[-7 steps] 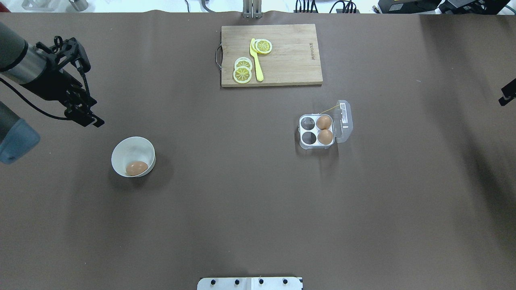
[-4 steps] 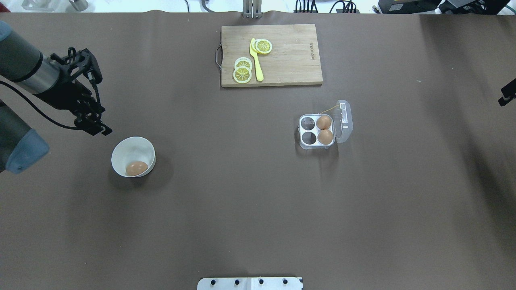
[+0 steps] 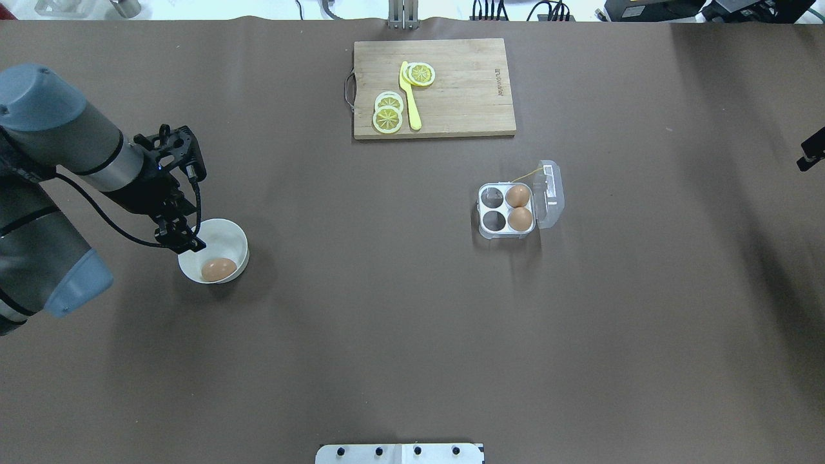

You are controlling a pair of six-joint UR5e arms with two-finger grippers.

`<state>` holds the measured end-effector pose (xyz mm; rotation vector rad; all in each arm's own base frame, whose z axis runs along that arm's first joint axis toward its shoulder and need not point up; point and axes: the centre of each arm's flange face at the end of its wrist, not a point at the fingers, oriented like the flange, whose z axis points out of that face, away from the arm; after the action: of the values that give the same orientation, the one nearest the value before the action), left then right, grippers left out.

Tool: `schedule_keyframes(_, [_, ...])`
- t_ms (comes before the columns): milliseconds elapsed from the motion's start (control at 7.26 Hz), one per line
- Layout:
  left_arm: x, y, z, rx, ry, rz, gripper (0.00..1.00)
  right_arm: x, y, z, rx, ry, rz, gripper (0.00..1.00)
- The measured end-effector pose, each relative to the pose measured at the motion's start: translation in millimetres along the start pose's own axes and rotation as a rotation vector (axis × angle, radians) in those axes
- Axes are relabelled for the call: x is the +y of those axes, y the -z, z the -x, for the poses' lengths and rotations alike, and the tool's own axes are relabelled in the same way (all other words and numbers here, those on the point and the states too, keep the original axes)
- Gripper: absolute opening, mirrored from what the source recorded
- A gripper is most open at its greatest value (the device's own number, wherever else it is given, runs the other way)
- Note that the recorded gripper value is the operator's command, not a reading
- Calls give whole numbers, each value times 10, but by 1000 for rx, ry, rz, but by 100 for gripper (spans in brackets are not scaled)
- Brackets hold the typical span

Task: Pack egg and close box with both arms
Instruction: 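Move the left gripper over the white bowl and lower toward the egg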

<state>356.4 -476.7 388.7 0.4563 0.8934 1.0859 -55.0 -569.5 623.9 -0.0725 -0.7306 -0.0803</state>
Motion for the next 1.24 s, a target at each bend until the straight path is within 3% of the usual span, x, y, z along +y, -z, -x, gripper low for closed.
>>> schedule_keyframes(1240, [-69, -338, -91, -29, -22, 49, 82, 32, -63, -50, -11, -8, 10, 100])
